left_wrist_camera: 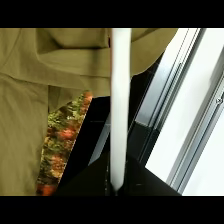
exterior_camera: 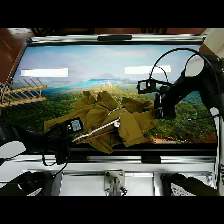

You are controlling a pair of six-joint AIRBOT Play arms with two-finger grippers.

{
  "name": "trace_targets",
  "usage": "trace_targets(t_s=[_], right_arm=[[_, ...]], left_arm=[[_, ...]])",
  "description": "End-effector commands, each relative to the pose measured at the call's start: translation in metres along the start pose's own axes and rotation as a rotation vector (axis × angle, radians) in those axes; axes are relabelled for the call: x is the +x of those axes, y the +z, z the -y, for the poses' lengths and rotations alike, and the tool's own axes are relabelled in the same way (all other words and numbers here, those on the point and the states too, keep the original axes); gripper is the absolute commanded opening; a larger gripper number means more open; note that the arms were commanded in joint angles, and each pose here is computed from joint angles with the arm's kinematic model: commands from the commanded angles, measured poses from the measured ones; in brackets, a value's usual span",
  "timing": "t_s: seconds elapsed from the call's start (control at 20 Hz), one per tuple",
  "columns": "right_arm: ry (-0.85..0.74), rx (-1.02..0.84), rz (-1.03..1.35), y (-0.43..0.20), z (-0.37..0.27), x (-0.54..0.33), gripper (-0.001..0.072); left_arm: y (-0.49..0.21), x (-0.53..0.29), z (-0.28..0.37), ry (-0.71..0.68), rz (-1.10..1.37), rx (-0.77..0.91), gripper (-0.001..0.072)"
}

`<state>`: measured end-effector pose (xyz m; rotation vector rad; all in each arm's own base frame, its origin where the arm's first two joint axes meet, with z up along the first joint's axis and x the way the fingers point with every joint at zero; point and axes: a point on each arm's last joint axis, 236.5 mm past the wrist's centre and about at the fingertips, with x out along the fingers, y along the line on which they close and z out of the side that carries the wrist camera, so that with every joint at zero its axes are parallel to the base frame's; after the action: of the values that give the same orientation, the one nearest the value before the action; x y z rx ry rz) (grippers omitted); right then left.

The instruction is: Fold the shirts.

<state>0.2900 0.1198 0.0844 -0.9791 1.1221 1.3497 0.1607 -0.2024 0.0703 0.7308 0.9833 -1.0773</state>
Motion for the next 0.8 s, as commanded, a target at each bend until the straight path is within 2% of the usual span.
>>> trace_targets(t_s=[0.0,0.15,0.25,0.3,0.55,0.6,0.65,0.7,0.75], right_arm=[[0.129,-0.016,0.004,0.006,-0.026,0.023,0.0475],[0.181,-0.023,-0.021,0.003,-0.037,0.038,0.0469],[0.195,-0.011,-0.025,0.002,-0.041,0.037,0.0099],[0.206,-0.017,-0.023,0.003,-0.043,0.037,0.0071],[0.202,-0.019,-0.022,0.003,-0.047,0.032,0.007],[0.188,-0.019,-0.022,0.002,-0.047,0.029,0.007],[0.168,-0.013,-0.032,0.0,-0.047,0.025,0.007],[0.145,-0.017,-0.03,0.0,-0.048,0.02,0.007],[0.118,-0.018,-0.022,0.001,-0.048,0.015,0.007]], left_arm=[[0.0,0.0,-0.006,0.024,-0.001,0.008,0.0042],[0.0,0.0,-0.006,0.024,-0.001,0.008,0.0042],[0.0,0.0,-0.006,0.024,-0.001,0.017,0.0042],[0.001,0.0,-0.007,0.03,0.003,0.02,0.0042],[0.002,0.003,-0.031,0.125,-0.002,0.048,0.0052],[-0.001,0.004,-0.038,0.149,-0.023,0.056,0.0089],[-0.005,0.003,-0.044,0.174,-0.039,0.063,0.0194],[-0.008,0.002,-0.051,0.201,-0.053,0.068,0.0396],[-0.01,0.0,-0.057,0.224,-0.064,0.071,0.0546]])
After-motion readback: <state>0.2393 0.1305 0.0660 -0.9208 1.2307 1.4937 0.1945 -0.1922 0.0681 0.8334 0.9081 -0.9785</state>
